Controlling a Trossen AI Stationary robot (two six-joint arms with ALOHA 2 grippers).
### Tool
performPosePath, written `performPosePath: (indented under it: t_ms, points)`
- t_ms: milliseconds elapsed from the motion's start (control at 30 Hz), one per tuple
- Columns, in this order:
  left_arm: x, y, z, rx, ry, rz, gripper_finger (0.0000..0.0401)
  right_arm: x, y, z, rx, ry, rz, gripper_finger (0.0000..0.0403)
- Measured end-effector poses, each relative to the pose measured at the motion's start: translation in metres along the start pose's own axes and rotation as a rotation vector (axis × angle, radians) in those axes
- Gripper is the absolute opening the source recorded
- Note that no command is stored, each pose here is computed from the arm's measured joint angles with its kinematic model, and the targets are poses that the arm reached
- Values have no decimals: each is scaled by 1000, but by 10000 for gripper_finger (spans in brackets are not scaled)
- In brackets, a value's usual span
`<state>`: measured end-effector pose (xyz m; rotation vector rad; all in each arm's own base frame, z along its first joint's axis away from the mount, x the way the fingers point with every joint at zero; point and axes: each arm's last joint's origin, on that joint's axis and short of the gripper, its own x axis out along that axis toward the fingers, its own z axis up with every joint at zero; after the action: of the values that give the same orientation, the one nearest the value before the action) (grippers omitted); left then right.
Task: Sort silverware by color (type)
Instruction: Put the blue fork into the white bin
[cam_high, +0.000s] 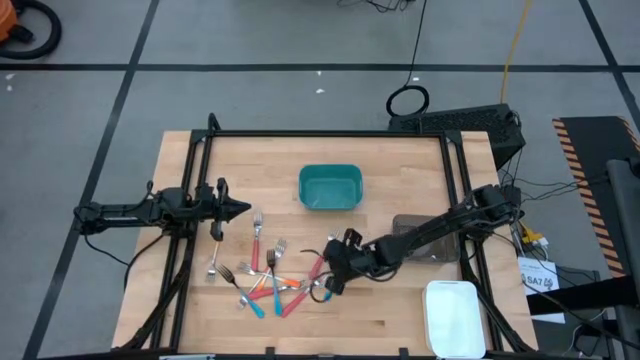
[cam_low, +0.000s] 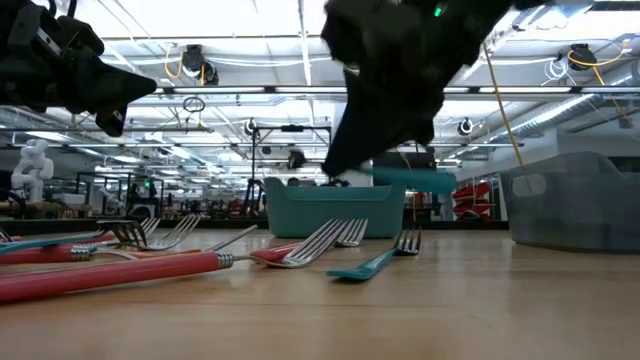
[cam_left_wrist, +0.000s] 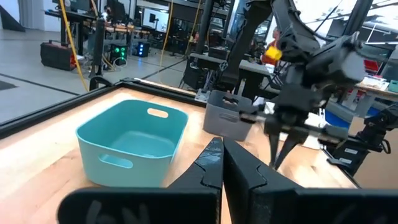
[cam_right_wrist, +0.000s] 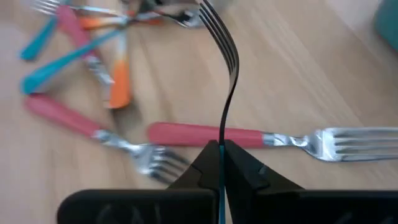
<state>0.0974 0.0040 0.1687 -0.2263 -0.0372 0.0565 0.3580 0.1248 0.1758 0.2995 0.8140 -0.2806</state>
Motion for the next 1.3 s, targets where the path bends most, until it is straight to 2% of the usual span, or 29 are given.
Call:
performPosePath:
  t_ms: [233,467,567,700,800,967,1100,1300]
  points:
    - [0,-4,0,-24,4,-47,6,-47,17,12,-103,-180,17,1]
    - [-2,-19,7,-28,-69,-199,6,-90,34,6,-210,-358,-64,1]
    - [-4,-24,9,-7,-93,-246,6,-99,40,1,-232,-409,-113,1]
    - [-5,-28,10,5,-110,-240,9,-104,43,-4,-283,-427,-142,0]
    - [-6,-29,9,2,-113,-234,34,-104,43,-5,-289,-421,-145,0]
    - [-7,-31,10,4,-123,-218,111,-103,42,-3,-287,-421,-154,0]
    - [-8,-34,13,48,-162,-255,162,-102,40,-2,-284,-421,-159,0]
    - [-7,-40,19,79,-198,-292,181,-100,38,1,-272,-423,-163,4]
